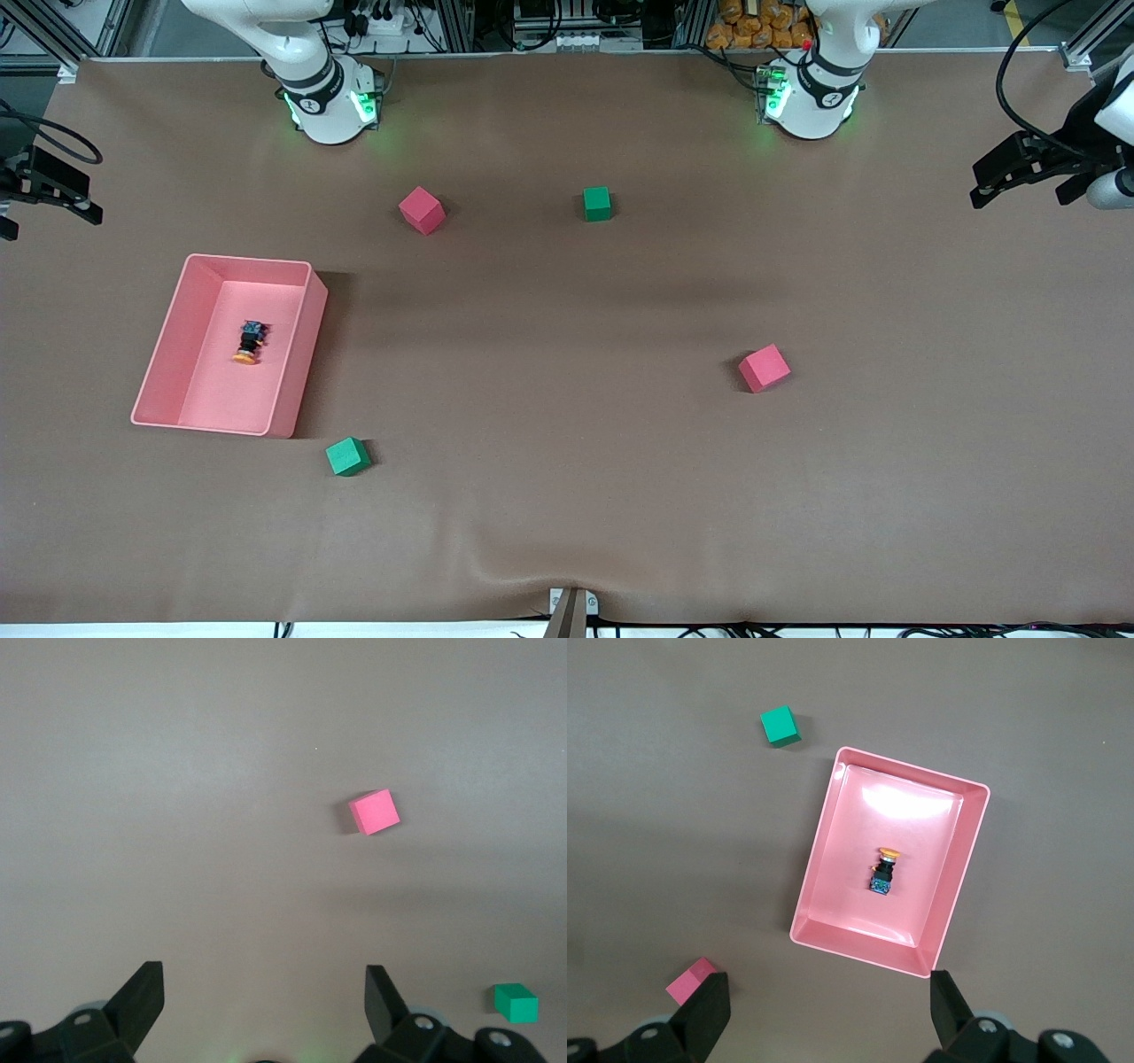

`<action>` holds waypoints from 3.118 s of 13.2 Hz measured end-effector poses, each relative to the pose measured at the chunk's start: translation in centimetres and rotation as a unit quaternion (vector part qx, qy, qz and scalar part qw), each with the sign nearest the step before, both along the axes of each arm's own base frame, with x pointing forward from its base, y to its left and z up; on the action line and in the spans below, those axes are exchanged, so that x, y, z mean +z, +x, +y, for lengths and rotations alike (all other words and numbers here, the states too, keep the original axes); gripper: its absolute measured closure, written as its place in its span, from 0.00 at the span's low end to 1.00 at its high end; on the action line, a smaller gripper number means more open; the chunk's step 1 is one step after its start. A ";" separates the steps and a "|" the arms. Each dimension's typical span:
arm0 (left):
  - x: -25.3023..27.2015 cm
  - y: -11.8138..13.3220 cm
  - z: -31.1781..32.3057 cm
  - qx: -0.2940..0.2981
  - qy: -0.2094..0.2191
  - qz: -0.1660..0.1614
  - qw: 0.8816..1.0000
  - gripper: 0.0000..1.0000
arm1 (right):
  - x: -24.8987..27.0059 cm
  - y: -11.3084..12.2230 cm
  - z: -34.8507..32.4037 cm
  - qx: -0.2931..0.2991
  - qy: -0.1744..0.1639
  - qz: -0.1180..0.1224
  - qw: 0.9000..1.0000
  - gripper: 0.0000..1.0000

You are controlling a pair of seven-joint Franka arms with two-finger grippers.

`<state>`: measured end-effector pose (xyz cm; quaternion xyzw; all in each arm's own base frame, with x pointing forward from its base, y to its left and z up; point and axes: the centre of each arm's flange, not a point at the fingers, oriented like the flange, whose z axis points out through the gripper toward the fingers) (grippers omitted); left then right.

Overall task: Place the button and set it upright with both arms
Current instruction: 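Move the right gripper toward the yellow button in the pink tray, then lower the right gripper and grasp the yellow button's blue base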

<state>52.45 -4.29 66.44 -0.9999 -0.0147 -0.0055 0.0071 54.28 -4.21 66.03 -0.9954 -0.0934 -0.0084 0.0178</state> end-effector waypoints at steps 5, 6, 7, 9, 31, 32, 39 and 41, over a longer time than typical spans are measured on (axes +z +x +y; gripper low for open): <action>0.1 0.0 0.0 -0.003 -0.001 0.000 1.000 0.00 | -0.4 0.1 -0.7 -0.006 0.000 0.004 1.000 0.00; 0.1 0.0 0.1 -0.003 -0.001 -0.001 1.000 0.00 | -0.7 0.3 -1.0 -0.009 0.000 0.009 1.000 0.00; 0.1 0.0 0.2 -0.003 -0.001 -0.001 1.000 0.00 | -1.7 0.6 -1.2 -0.011 0.000 0.019 1.000 0.00; 0.1 0.0 0.3 -0.002 -0.002 -0.001 1.000 0.00 | -5.3 2.3 -1.7 -0.015 0.001 0.053 0.999 0.00; -0.2 0.1 0.6 0.000 -0.001 0.002 1.000 0.00 | -45.8 2.4 -4.9 -0.061 0.020 0.091 0.994 0.00; -0.2 0.1 0.6 0.000 -0.001 0.002 1.000 0.00 | -46.5 2.3 -4.9 -0.063 0.021 0.093 0.993 0.00; -0.2 0.1 0.6 0.000 -0.001 0.002 1.000 0.00 | -48.0 2.1 -5.6 -0.087 0.034 0.098 0.991 0.56; -0.2 0.1 0.6 0.000 -0.001 0.002 1.000 0.00 | -47.9 2.2 -5.6 -0.089 0.035 0.097 0.991 0.60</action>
